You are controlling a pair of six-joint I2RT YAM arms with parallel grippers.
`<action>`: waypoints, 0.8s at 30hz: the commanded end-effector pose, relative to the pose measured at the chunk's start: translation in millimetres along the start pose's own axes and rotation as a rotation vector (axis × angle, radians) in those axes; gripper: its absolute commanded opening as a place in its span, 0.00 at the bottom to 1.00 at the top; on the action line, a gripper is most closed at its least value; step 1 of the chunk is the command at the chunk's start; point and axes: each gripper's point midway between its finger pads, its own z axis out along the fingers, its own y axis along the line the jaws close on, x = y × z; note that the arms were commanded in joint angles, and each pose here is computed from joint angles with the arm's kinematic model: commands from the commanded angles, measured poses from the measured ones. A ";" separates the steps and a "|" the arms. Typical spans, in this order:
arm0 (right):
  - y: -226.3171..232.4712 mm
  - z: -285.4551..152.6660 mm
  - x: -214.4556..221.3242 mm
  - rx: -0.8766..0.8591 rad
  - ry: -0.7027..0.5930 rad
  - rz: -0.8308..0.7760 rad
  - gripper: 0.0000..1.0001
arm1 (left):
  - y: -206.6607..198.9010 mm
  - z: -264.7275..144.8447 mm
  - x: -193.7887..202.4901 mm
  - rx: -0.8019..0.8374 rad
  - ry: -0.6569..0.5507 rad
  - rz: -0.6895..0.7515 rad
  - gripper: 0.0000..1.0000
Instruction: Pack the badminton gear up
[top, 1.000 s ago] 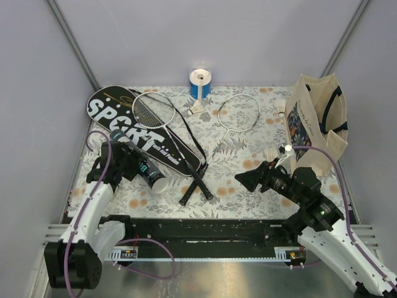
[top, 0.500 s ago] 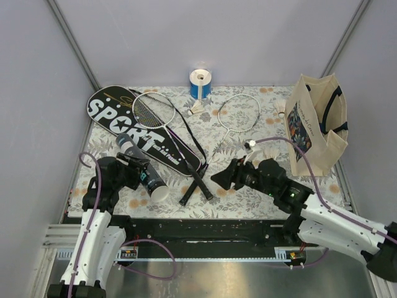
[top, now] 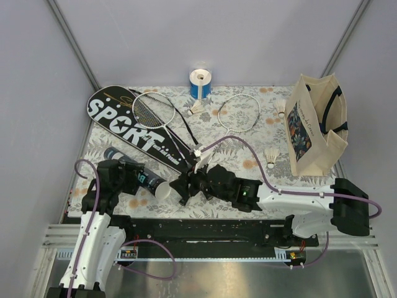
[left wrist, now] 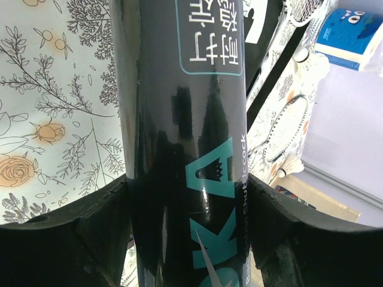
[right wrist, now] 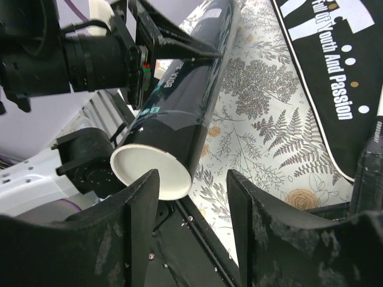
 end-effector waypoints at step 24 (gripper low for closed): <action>-6.2 21.1 -7.9 0.087 -0.102 -0.057 0.00 | -22.9 -17.6 -8.2 0.045 -0.036 -0.037 0.28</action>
